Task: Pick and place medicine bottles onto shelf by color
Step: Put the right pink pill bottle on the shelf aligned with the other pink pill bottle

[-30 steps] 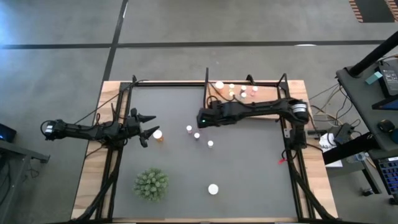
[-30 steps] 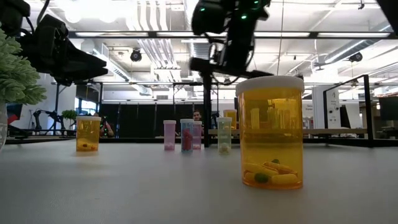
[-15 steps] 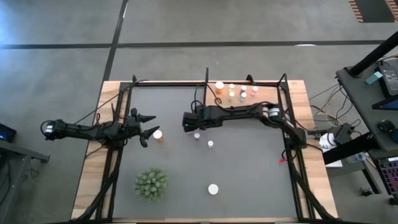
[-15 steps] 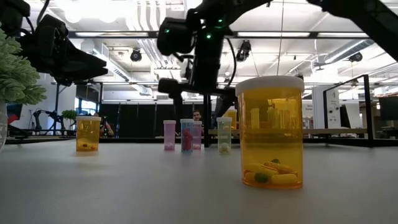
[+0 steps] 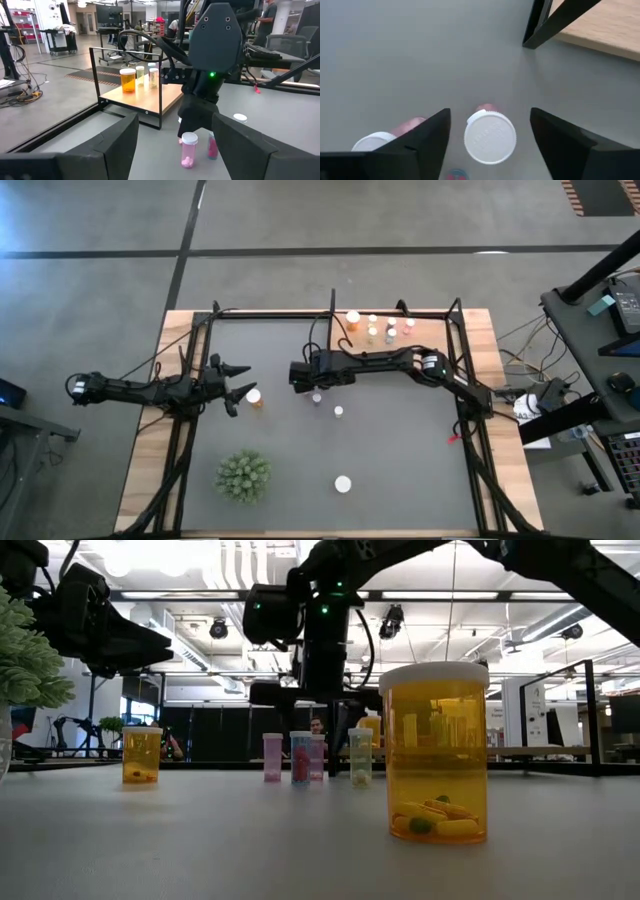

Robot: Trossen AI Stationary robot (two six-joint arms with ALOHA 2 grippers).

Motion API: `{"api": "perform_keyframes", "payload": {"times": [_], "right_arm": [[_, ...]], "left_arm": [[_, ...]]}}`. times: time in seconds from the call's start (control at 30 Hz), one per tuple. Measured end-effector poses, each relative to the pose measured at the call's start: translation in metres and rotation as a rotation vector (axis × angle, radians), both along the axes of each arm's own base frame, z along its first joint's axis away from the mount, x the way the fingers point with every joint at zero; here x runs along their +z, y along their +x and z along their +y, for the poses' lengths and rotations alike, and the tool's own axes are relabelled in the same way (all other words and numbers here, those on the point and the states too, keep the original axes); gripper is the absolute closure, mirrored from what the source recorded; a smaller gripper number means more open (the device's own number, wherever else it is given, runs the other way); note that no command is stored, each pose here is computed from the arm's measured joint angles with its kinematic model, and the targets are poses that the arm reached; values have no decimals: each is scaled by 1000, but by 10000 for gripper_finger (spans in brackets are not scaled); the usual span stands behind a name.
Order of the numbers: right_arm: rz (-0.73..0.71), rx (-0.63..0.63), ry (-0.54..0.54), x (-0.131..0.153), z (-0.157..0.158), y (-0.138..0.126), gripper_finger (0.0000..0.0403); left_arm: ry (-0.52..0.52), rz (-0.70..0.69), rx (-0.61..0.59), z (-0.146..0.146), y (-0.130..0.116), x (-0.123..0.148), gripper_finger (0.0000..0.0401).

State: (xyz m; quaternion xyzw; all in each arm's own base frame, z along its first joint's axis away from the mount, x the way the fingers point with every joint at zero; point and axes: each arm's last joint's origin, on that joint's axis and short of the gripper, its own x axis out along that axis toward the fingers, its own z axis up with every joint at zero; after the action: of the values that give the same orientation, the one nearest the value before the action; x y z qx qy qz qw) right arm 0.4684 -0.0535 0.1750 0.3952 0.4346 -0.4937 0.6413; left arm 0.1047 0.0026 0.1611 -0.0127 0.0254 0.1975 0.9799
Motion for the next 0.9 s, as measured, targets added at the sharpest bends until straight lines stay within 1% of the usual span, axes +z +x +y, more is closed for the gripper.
{"api": "perform_keyframes", "payload": {"times": [0.37, 0.47, 0.57, 0.67, 0.77, 0.9], "right_arm": [[2, 5, -1, 1, 0, 0, 274], [4, 5, -1, 1, 0, -1, 301], [16, 16, -1, 1, 0, -2, 309], [26, 18, -1, 3, 0, -3, 300], [31, 26, -2, 10, 1, -7, 292], [29, 32, -4, 21, 1, -13, 297]], "left_arm": [[0, 0, 0, 0, 0, 0, 163], [0, 0, 0, 0, 0, 0, 163], [0, 0, 0, 0, 0, 0, 163], [0, 0, 0, 0, 0, 0, 163], [0, 0, 0, 0, 0, 0, 163], [0, -1, 0, 0, 0, 0, 163]]}}
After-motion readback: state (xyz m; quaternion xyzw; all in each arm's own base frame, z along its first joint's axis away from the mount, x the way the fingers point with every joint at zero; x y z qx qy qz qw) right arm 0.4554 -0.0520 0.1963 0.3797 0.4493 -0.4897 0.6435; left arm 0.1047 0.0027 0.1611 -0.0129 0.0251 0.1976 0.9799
